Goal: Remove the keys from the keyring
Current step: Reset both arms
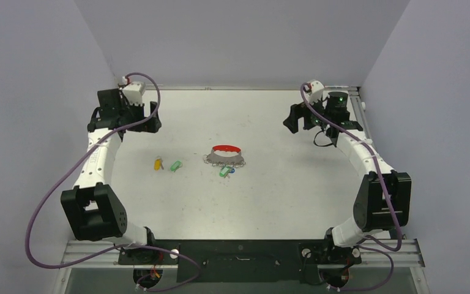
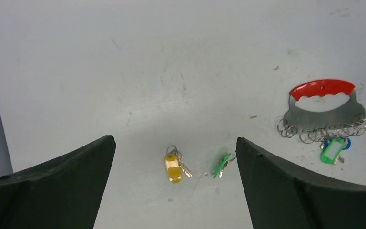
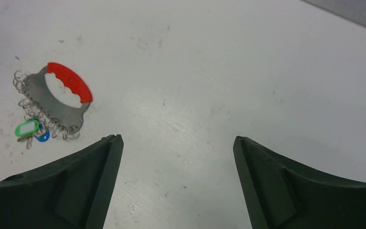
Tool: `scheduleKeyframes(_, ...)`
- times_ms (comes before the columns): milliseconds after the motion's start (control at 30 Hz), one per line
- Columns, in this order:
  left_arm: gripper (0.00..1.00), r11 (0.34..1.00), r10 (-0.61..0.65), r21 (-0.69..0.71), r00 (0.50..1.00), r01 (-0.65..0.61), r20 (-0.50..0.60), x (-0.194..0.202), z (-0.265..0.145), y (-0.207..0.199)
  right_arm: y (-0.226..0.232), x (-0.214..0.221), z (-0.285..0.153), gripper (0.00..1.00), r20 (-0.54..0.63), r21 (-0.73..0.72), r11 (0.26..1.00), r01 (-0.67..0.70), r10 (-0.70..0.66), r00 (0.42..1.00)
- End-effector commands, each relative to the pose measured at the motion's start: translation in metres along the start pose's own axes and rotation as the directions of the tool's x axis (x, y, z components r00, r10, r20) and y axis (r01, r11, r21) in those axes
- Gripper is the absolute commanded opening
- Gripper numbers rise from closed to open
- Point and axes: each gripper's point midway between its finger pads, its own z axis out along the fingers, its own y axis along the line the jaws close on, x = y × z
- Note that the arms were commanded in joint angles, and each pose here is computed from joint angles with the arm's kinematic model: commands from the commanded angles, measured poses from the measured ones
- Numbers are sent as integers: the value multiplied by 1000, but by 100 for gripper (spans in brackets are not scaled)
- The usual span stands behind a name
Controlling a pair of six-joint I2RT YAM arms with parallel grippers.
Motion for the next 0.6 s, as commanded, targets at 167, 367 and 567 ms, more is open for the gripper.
scheduleKeyframes(167,96,990,-79,-122,997,76,-14,61,-5,7,-42,99,-26,90,-61,73,989,-127,131,990)
scheduleKeyframes(367,96,987,-100,-126,995,96,-26,84,-2,4,-37,114,-30,90,-56,65,990,-123,127,990)
scheduleKeyframes(567,96,984,-122,-134,992,118,-23,85,-2,4,-28,112,-28,90,-40,26,991,-131,132,990)
